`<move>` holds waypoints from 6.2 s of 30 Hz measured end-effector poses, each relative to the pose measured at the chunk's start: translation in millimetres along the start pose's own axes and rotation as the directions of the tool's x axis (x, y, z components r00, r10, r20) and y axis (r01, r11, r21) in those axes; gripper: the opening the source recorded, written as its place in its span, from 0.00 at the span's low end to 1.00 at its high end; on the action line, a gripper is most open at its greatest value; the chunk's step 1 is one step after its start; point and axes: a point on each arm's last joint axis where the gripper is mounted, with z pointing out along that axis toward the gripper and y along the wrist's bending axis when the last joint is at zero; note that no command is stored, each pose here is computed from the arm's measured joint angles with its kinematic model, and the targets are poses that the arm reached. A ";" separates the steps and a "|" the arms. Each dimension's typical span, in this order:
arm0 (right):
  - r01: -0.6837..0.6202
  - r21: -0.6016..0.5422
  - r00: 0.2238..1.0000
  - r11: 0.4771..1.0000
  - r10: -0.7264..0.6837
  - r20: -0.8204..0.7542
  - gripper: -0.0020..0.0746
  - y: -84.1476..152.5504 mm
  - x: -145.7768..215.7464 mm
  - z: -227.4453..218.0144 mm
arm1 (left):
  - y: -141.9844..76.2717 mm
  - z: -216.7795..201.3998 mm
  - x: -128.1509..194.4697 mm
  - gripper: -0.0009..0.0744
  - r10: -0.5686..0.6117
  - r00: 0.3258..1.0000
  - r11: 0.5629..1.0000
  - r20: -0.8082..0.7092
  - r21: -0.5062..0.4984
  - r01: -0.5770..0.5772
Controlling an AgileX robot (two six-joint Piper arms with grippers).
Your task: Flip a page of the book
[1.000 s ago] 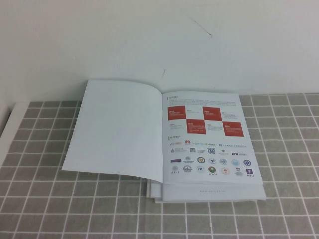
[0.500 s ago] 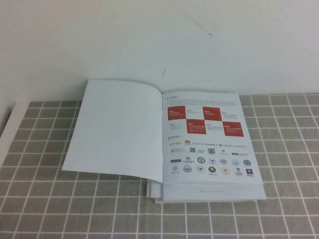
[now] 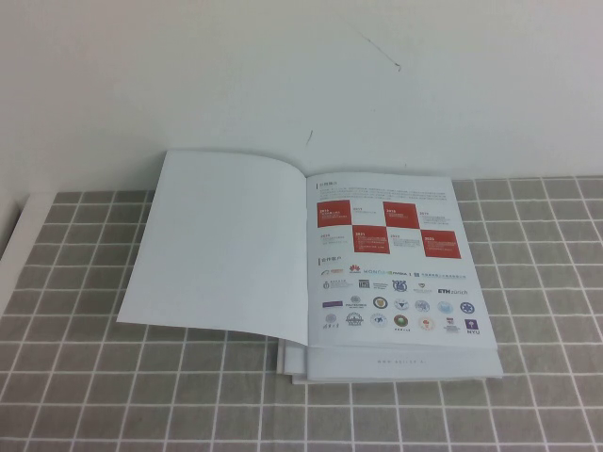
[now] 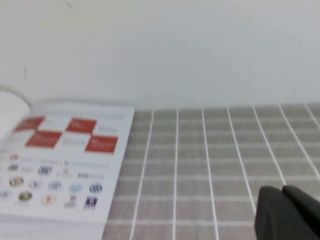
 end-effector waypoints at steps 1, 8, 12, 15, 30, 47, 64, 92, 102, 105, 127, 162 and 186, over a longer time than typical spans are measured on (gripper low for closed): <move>0.000 -0.006 0.999 1.000 0.000 0.042 0.02 0.5 -3.8 -0.1 | 0.5 -0.1 -5.1 0.01 -0.035 0.998 0.999 0.056 -0.004 0.035; 0.119 -0.004 0.965 0.993 -0.115 0.237 0.02 3.0 -21.4 -2.6 | 10.1 -9.2 -38.7 0.01 -0.123 0.891 0.986 0.437 -0.046 0.159; 0.229 0.041 0.878 0.973 -0.225 0.422 0.02 5.5 -38.2 -8.5 | 14.0 -16.6 -50.5 0.01 -0.113 0.812 0.982 0.573 -0.062 0.180; 0.258 0.092 0.736 0.962 -0.257 0.626 0.02 8.6 -57.0 -20.5 | 16.5 -23.4 -58.8 0.01 -0.138 0.730 0.974 0.669 -0.043 0.224; 0.091 0.111 0.352 0.990 -0.136 0.926 0.02 7.7 -168.0 -107.2 | -10.7 -84.2 -171.4 0.01 -0.080 0.549 0.997 0.832 0.076 0.030; 0.080 -0.114 0.944 0.990 -0.039 0.328 0.02 24.5 -268.9 -55.0 | -19.6 13.9 -239.1 0.01 -0.070 0.997 0.998 -0.029 -0.002 0.070; 0.109 -0.233 0.959 0.966 -0.164 -0.233 0.02 33.7 -230.3 61.7 | -25.2 99.3 -202.8 0.01 -0.213 0.899 0.975 -0.383 -0.026 0.220; -0.215 -0.490 0.696 0.845 -0.220 -0.684 0.22 78.4 -107.9 220.6 | -56.7 286.9 -100.7 0.01 0.126 0.646 0.886 -0.753 0.379 0.269; -0.160 -0.353 0.680 0.922 -0.157 -0.716 0.41 68.5 -55.7 272.7 | -49.1 326.0 -8.6 0.01 0.162 0.460 0.886 -0.873 0.333 0.321; -0.161 -0.346 0.658 0.924 -0.161 -0.736 0.41 68.4 -42.7 286.0 | -47.1 331.2 10.0 0.01 0.166 0.430 0.889 -0.888 0.323 0.324; -0.165 -0.331 0.659 0.929 -0.146 -0.738 0.42 69.9 -27.7 310.8 | -67.5 344.9 48.4 0.01 0.196 0.432 0.858 -0.880 0.367 0.359; -0.123 -0.219 0.665 0.968 -0.084 -0.742 0.44 48.8 -2.8 328.4 | -82.5 343.3 51.0 0.01 0.241 0.432 0.843 -0.869 0.408 0.350; -0.236 -0.286 0.675 0.929 -0.054 -0.736 0.44 59.4 -6.3 326.7 | -82.5 343.3 51.0 0.01 0.239 0.432 0.844 -0.870 0.406 0.351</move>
